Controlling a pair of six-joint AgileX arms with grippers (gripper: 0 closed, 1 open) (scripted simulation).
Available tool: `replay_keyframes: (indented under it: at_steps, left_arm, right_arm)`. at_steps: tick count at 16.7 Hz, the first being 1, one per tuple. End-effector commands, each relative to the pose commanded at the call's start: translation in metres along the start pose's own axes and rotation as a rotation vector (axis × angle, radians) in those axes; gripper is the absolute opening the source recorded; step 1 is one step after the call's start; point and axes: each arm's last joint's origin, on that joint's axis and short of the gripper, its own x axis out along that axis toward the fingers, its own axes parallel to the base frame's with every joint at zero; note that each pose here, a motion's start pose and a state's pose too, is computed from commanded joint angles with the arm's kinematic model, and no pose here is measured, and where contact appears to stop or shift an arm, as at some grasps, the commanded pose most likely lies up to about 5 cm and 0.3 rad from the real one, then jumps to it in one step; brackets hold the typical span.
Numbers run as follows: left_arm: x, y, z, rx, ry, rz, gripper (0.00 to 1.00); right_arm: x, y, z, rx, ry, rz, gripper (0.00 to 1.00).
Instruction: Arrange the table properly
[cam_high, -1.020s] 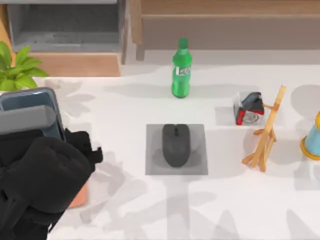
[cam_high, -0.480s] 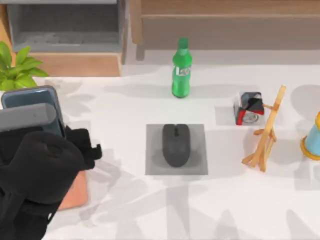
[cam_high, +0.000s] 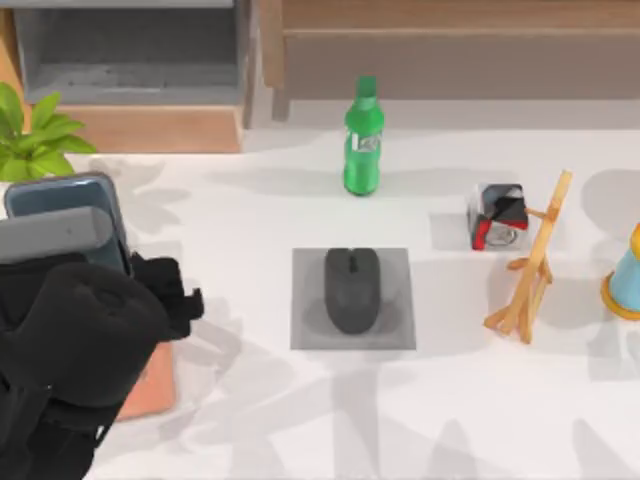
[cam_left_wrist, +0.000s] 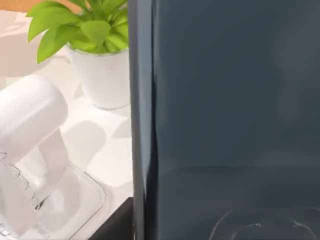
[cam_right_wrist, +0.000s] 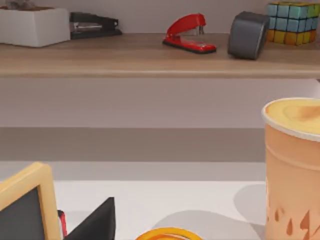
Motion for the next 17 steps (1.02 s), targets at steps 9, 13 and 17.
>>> replay_keyframes:
  at_steps: [9, 13, 17]
  left_arm:
    - [0.0000, 0.0000, 0.0000, 0.000, 0.000, 0.000, 1.00]
    - [0.0000, 0.0000, 0.0000, 0.000, 0.000, 0.000, 1.00]
    - [-0.0068, -0.0004, -0.0018, -0.007, -0.008, -0.003, 1.00]
  right_arm:
    - [0.0000, 0.0000, 0.0000, 0.000, 0.000, 0.000, 1.00]
    - [0.0000, 0.0000, 0.0000, 0.000, 0.000, 0.000, 1.00]
    - [0.0000, 0.0000, 0.0000, 0.000, 0.000, 0.000, 1.00]
